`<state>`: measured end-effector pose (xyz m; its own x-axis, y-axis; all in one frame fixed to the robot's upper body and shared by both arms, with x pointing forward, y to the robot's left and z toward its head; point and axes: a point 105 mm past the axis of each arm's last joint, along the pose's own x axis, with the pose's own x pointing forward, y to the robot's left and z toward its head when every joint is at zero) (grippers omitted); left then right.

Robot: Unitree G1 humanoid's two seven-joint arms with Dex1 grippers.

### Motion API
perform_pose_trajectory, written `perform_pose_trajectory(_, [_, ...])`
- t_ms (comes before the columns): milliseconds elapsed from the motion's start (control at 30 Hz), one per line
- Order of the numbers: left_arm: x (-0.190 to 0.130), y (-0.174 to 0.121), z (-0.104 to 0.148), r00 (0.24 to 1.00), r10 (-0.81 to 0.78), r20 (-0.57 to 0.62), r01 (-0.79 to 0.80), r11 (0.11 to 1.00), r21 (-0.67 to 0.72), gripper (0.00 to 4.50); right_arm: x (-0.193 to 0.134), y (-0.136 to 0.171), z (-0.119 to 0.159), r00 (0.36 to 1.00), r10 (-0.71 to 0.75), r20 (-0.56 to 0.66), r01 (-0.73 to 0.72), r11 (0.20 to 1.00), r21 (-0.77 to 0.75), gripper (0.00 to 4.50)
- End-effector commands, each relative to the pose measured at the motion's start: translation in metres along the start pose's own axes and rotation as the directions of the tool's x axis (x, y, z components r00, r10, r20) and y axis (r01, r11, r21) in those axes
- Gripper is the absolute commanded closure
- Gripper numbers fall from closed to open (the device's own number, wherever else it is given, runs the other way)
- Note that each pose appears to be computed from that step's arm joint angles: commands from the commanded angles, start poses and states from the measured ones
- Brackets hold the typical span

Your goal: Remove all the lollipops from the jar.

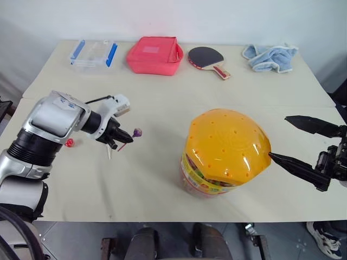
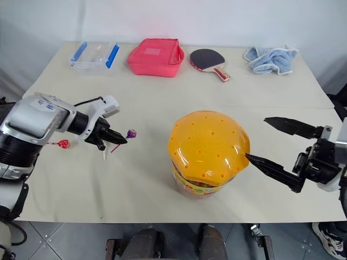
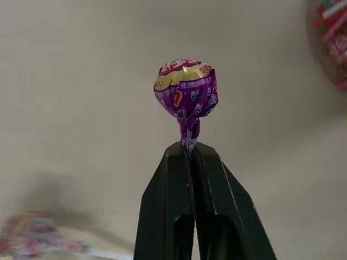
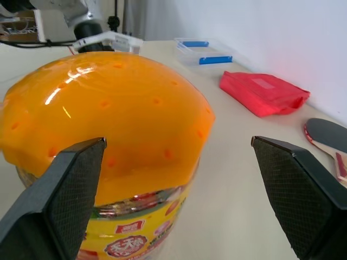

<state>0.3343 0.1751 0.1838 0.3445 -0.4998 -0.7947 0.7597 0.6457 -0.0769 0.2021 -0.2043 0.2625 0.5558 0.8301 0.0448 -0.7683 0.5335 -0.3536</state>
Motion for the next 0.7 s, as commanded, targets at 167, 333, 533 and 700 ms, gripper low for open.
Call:
perform_pose_trajectory(167, [-0.008,0.009,-0.004,0.999,0.047,-0.002,-0.047,0.995,-0.083,3.84,-0.002,-0.002,0.005,1.0,0.003,0.003,-0.003,0.999,-0.039,0.0])
perform_pose_trajectory(333, [-0.018,0.005,0.003,0.999,0.046,0.025,-0.044,0.996,-0.077,2.35,-0.004,-0.003,0.006,1.0,-0.008,-0.005,0.008,0.999,-0.043,0.0])
perform_pose_trajectory(533, [-0.035,0.001,0.019,0.993,0.046,0.104,-0.042,0.998,-0.046,0.64,-0.01,-0.016,0.006,0.997,-0.076,-0.003,0.076,0.996,-0.056,0.0])
perform_pose_trajectory(700, [-0.056,-0.014,0.053,0.932,-0.073,0.354,0.048,0.996,0.078,0.01,-0.014,-0.028,0.008,0.986,-0.167,0.017,0.167,0.986,-0.008,0.0])
